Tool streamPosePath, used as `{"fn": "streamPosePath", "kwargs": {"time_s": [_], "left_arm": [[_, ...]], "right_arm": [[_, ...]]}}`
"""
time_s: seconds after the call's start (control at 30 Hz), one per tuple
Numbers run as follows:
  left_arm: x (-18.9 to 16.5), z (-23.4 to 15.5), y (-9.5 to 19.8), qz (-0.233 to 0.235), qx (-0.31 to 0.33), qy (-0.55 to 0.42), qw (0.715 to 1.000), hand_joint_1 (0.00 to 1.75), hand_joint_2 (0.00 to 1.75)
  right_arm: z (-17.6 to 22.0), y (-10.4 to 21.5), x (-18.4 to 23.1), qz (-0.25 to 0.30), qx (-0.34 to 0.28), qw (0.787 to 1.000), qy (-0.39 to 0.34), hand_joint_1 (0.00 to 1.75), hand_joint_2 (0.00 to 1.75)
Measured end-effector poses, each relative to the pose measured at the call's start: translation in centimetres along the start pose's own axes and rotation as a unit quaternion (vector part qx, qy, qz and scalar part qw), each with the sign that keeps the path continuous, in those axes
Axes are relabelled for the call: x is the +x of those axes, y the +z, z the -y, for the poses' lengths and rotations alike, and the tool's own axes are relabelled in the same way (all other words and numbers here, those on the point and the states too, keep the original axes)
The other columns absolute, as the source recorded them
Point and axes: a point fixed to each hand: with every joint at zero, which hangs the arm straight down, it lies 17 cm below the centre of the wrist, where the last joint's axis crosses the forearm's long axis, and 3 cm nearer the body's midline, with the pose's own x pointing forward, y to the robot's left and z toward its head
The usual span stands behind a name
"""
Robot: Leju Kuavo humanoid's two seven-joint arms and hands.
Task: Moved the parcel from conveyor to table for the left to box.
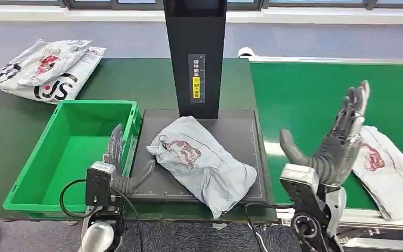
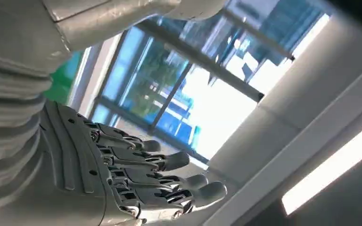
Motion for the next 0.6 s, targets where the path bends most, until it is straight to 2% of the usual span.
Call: {"fn": "streamPosePath", "kwargs": {"time_s": [0.17,0.3,0.6], "left_arm": [[-0.7,7.0,-2.6,0.028,-0.113,-0.139,0.983,0.0,1.75],[-0.9,12.0,-3.0,0.032,-0.168,-0.147,0.974,0.0,1.75],[-0.8,17.7,-2.4,0.032,-0.242,-0.144,0.959,0.0,1.75]], "right_arm": [[1.0,0.5,-1.4,-0.02,-0.01,1.0,-0.002,0.0,1.75],[1.0,0.5,-1.7,-0.026,-0.013,1.0,-0.006,0.0,1.75],[0.7,0.8,-2.2,-0.038,-0.012,0.999,-0.01,0.0,1.75]]}}
